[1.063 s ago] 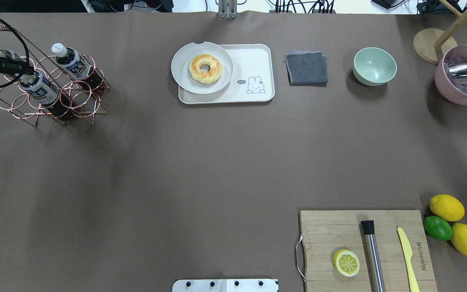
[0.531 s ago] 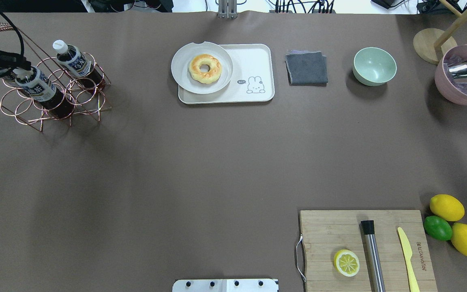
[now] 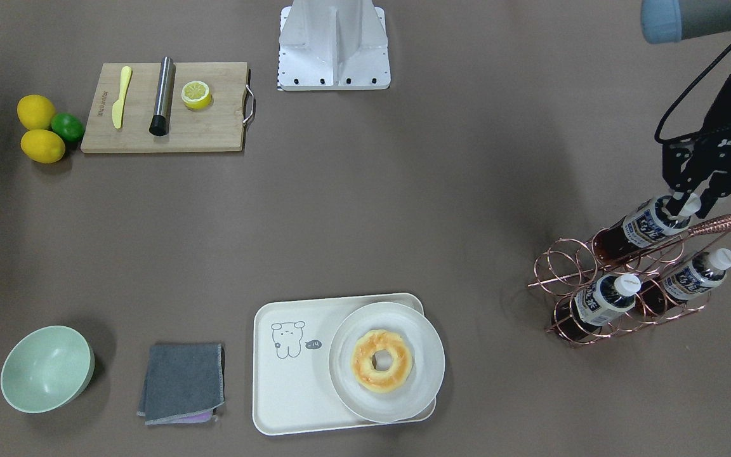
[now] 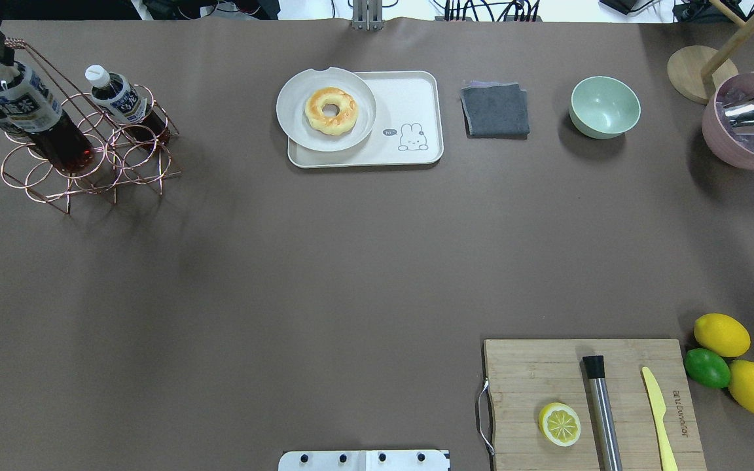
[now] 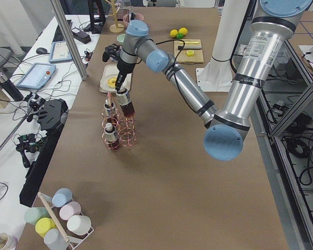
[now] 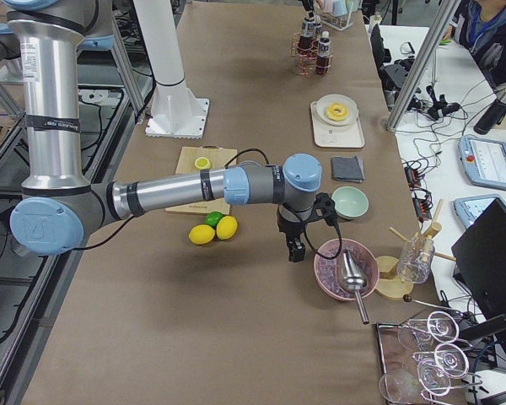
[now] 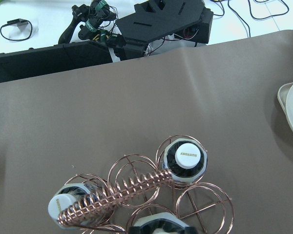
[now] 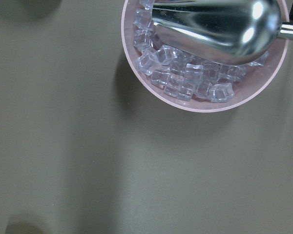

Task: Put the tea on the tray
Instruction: 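Lift the tea bottle out of the rack with the left gripper, then carry the bottle toward the tray and lower it onto the table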

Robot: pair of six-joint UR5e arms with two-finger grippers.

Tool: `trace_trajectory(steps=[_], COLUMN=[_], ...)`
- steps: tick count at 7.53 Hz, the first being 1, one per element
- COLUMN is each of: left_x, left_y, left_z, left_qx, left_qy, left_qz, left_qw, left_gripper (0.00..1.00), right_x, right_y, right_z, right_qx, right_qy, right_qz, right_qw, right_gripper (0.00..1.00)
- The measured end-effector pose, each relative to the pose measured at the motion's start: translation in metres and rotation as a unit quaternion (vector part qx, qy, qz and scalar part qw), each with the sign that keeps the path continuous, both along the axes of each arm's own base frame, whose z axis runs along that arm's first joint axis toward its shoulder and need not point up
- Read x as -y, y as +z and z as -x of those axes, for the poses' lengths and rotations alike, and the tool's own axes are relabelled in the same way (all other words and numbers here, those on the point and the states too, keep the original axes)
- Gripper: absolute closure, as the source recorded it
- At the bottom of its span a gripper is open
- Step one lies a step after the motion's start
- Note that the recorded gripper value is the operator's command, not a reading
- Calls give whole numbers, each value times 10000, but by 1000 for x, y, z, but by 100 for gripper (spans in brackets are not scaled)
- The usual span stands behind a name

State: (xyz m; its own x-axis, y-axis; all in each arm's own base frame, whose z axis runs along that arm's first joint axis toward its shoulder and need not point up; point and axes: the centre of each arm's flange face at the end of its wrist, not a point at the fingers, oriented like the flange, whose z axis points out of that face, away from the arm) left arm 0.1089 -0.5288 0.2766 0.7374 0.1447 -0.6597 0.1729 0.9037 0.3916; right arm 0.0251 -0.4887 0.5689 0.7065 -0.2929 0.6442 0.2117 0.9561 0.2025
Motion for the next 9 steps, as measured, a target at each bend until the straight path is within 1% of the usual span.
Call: trace_trajectory(steps=[1,2,3,4,6,7,9], left_x=[-3,-8,-15,-27,-58,-68,-90], left_y=[-31,-62,-93,-118,-153,-176,-207], left_z=[-14,-43,-77,-119,-221,-268,-339], left_qx=[-190,-414,-598,-654,-510,-448,-385], left_qy=[-99,-173,-236,-355,-587,-680,-811], left_qz=[241,519,788,951,974,1026,1143], left_qw=[9995,9976,9948,9927,9922,9914,9894], left_gripper=[100,100,100,100,100,100,100], right_x=[1,1,2,2,2,1,0], right_y=[-1,-2,-3,-3,-4,-4,-4], right_z=[0,0,0,0,1,1,1], right_qx=[2,7,13,18,51,65,78], right_qy=[0,-1,-1,-1,-4,-5,-6], right_qz=[-10,-19,-23,-26,-27,-28,-28], right_qw=[10000,10000,10000,10000,10000,10000,10000], right_gripper=[0,0,0,0,0,0,0])
